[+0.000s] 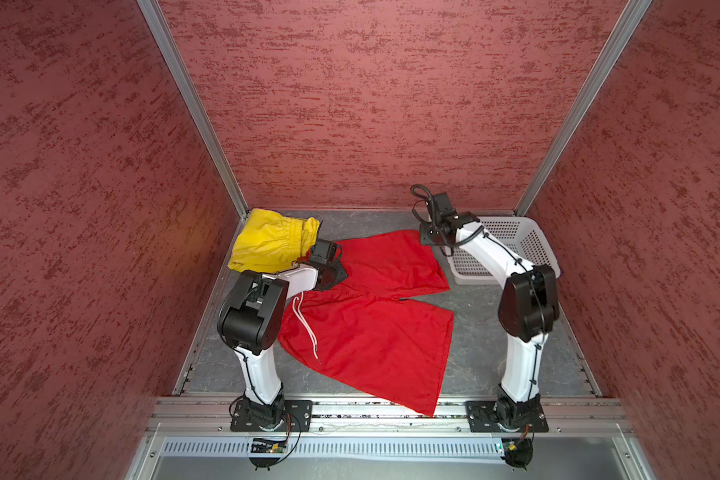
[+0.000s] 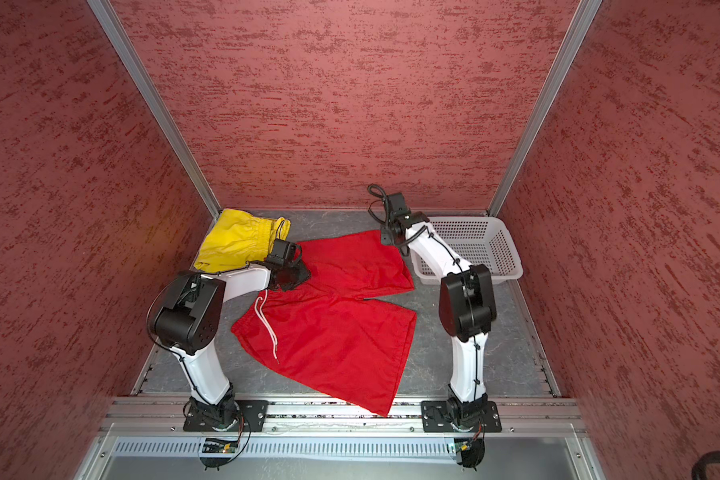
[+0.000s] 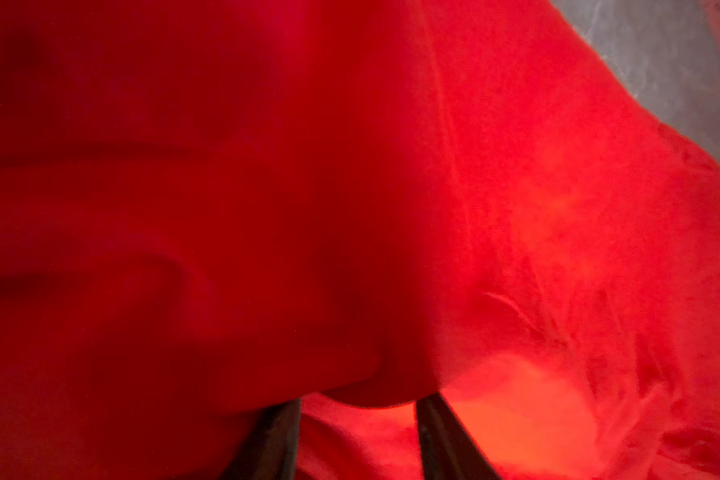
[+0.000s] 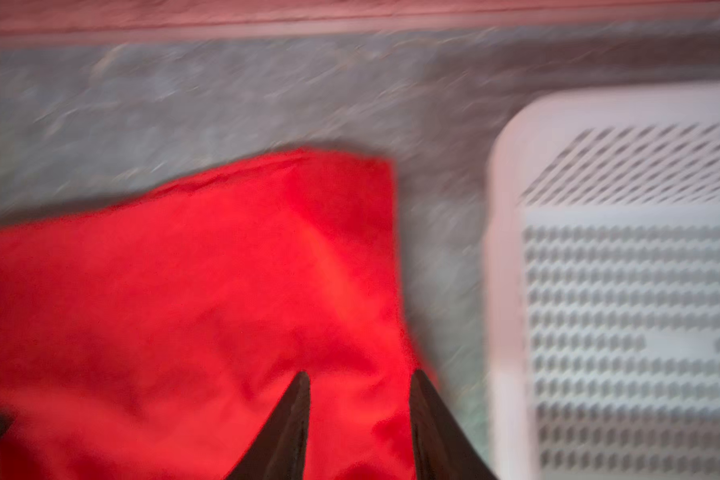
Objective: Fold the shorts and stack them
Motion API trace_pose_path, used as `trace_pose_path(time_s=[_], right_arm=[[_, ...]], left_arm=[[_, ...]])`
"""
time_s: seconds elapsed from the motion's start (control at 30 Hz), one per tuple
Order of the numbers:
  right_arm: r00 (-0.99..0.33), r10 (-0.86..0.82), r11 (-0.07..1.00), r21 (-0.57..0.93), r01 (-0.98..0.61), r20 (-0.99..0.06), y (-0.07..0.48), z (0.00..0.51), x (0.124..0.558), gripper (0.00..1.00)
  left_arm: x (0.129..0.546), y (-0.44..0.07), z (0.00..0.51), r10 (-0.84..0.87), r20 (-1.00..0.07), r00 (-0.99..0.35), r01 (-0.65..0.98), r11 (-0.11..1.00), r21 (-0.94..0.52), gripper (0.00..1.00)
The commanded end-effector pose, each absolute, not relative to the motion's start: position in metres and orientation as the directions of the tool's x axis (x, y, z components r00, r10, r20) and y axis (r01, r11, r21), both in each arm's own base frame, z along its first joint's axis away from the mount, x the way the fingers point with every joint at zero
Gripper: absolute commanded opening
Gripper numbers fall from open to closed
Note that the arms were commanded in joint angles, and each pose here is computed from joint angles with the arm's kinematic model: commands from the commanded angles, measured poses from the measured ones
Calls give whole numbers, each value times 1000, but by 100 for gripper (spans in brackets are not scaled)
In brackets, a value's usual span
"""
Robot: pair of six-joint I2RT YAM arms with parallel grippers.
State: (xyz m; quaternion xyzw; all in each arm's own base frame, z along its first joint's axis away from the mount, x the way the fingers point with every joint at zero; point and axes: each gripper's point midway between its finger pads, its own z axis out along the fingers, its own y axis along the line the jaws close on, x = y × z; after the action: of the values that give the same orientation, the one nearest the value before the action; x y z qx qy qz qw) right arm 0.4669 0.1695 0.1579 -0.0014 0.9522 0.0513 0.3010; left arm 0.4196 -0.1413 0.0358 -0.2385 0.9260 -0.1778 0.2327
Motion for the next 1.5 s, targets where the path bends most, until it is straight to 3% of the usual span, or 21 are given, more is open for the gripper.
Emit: trace_pose_path(time_s=[0.0, 0.13, 0.3, 0.53, 0.67, 0.93, 1.23, 1.3, 1.37, 1.47], right_arm=[[-793, 33, 987, 144, -70, -608, 188, 170, 420, 44], [-820, -128, 972, 95, -216, -557, 212, 148, 335, 48], [-828, -341, 920, 25, -392, -444, 239, 117, 222, 53], [-797, -526, 829, 33, -559, -297, 265, 77, 100, 54], [-754, -617, 770, 22, -637, -225, 269, 64, 56, 53], [-743, -658, 746, 32, -666, -122, 250, 37, 15, 52], [-734, -672, 735, 31, -677, -95, 242, 15, 7, 55], [-734, -672, 737, 4, -676, -100, 239, 11, 10, 54], [-738, -664, 745, -29, -666, -116, 237, 9, 16, 48], [-749, -647, 761, -66, -645, -142, 231, 9, 24, 25]], left_arm=[[417, -136, 76, -517, -396, -759, -329, 829, -452, 58], [399, -117, 119, -508, -463, -727, -312, 844, -436, 62], [343, -79, 148, -513, -507, -693, -363, 855, -370, 62], [248, -43, 119, -542, -451, -709, -478, 840, -258, 60], [215, -33, 94, -570, -397, -720, -529, 820, -218, 69], [179, -31, 52, -602, -289, -745, -584, 797, -154, 67], [185, -38, 27, -616, -271, -740, -592, 787, -174, 64], [187, -38, 24, -613, -271, -742, -591, 789, -168, 57], [190, -41, 21, -610, -268, -746, -587, 792, -169, 42], [193, -41, 19, -611, -266, -746, -589, 791, -164, 19]])
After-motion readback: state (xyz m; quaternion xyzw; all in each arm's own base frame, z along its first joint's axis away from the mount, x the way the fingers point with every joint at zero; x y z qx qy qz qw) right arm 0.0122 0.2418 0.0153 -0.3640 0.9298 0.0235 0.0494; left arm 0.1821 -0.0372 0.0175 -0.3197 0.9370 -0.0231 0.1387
